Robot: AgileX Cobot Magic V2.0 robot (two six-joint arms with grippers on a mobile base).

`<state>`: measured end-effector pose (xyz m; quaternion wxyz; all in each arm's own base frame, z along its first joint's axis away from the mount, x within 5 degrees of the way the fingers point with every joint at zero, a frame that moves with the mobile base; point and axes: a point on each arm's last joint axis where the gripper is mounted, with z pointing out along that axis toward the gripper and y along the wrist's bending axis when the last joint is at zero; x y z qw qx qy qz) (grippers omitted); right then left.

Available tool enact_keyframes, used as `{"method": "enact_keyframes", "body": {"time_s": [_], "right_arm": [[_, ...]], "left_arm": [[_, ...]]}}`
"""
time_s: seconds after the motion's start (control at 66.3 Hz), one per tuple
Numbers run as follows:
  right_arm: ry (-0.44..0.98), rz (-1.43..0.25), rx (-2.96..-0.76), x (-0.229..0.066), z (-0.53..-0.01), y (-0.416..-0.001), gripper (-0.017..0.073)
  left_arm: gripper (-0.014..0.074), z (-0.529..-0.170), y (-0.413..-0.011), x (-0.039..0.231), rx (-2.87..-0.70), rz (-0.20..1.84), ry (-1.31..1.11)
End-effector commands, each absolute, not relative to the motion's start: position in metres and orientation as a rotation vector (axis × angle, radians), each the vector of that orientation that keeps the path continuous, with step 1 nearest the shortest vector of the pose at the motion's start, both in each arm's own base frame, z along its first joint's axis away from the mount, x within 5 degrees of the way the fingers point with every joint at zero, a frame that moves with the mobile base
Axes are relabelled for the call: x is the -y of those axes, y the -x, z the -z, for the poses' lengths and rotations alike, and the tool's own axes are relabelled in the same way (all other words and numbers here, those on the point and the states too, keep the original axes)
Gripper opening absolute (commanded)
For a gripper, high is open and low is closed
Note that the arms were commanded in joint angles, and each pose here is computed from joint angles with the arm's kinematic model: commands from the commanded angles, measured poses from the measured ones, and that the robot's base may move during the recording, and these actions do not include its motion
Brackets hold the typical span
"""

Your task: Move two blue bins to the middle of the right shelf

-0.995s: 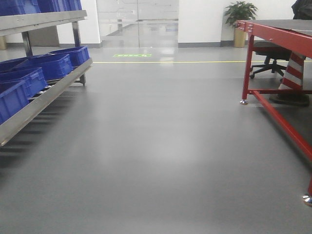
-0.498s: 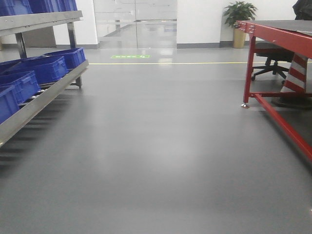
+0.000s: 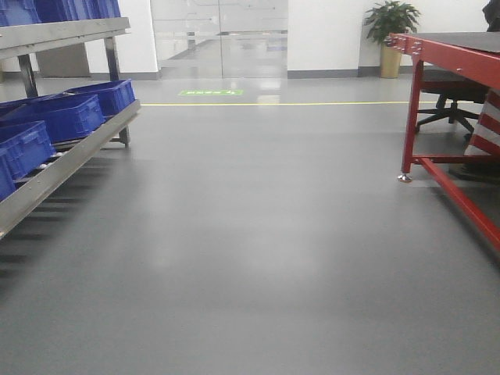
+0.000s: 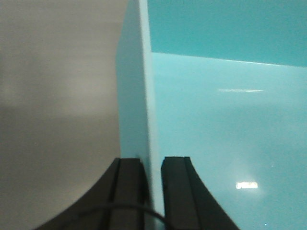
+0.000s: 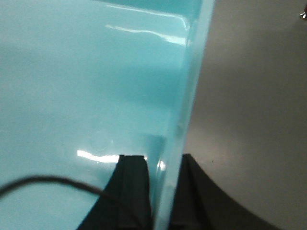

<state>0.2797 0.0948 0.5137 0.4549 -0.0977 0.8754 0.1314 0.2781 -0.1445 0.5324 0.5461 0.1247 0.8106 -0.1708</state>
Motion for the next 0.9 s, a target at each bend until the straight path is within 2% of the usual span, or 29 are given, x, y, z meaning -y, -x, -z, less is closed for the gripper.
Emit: {"method": "enact_keyframes", "body": {"time_s": [0.0, 0.89], "right_arm": [[0.263, -0.302, -2.123, -0.0922, -0.5196, -0.2772, -0.0153], [0.263, -0.302, -2.123, -0.0922, -0.5196, -0.2772, -0.0153]], "left_arm": [[-0.0111, -0.5467, -0.2724, 0.1432, -1.827, 0.457, -0.278], [-0.0111, -0.5467, -0.2724, 0.1432, -1.827, 0.457, -0.278]]}}
